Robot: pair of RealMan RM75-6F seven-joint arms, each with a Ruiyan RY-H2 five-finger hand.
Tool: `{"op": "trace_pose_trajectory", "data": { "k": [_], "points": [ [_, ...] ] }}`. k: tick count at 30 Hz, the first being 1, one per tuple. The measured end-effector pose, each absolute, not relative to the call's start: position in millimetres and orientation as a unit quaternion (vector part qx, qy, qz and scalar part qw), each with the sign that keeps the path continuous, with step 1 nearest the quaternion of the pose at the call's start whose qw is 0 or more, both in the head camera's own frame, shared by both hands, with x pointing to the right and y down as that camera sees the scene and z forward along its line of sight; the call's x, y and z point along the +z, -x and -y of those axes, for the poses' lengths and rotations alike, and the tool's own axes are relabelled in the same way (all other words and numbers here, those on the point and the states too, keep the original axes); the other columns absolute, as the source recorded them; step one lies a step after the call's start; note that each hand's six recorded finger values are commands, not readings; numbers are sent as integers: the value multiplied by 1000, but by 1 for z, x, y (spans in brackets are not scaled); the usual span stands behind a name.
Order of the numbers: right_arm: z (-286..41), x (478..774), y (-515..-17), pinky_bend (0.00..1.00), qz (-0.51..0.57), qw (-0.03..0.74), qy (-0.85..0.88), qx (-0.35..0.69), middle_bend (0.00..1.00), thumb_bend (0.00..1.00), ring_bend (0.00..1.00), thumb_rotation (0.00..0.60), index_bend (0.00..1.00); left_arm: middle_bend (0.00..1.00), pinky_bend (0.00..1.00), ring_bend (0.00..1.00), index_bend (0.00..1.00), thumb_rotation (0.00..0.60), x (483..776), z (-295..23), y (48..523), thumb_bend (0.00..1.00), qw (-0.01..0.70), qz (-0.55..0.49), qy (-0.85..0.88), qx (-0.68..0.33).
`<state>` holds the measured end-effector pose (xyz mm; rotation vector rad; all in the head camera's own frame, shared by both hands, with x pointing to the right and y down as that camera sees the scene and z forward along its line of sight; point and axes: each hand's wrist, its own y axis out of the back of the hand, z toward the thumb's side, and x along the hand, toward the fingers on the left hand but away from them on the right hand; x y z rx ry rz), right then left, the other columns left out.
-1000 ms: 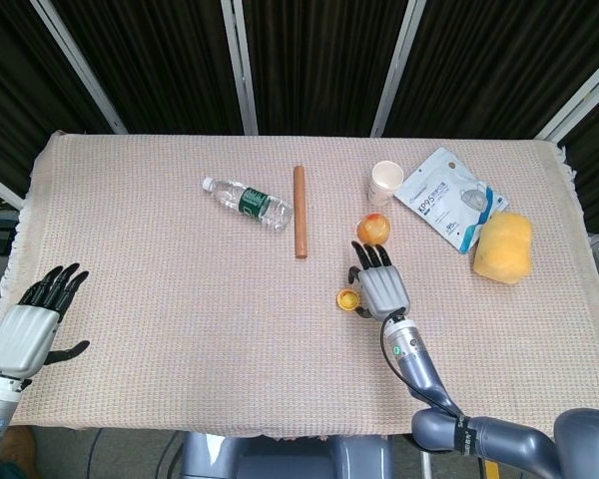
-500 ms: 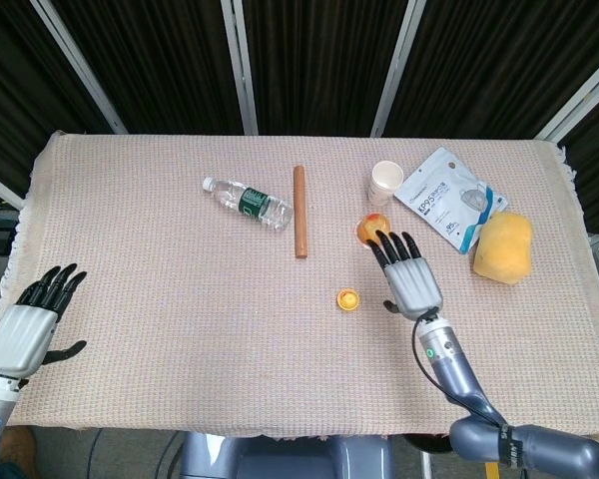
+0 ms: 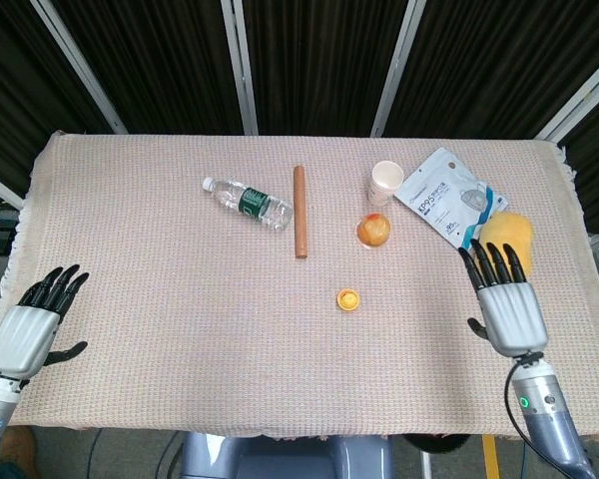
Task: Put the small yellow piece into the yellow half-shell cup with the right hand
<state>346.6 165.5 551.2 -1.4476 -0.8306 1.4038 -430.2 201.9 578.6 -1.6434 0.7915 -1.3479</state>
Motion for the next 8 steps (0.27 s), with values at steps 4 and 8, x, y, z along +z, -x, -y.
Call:
{"op": "trace_pose_trajectory", "data": {
  "k": [4,8],
  "points": [
    [-180,548,-368,0,361,442,584,577,0,0,0,600,0,0,191,0,0,600,579,-201,430,0,424,-316,655,-540],
    [-192,552,-390,0,364,442,571,588,0,0,0,600,0,0,191,0,0,600,577,-198,430,0,426,-321,651,-540]
  ]
}}
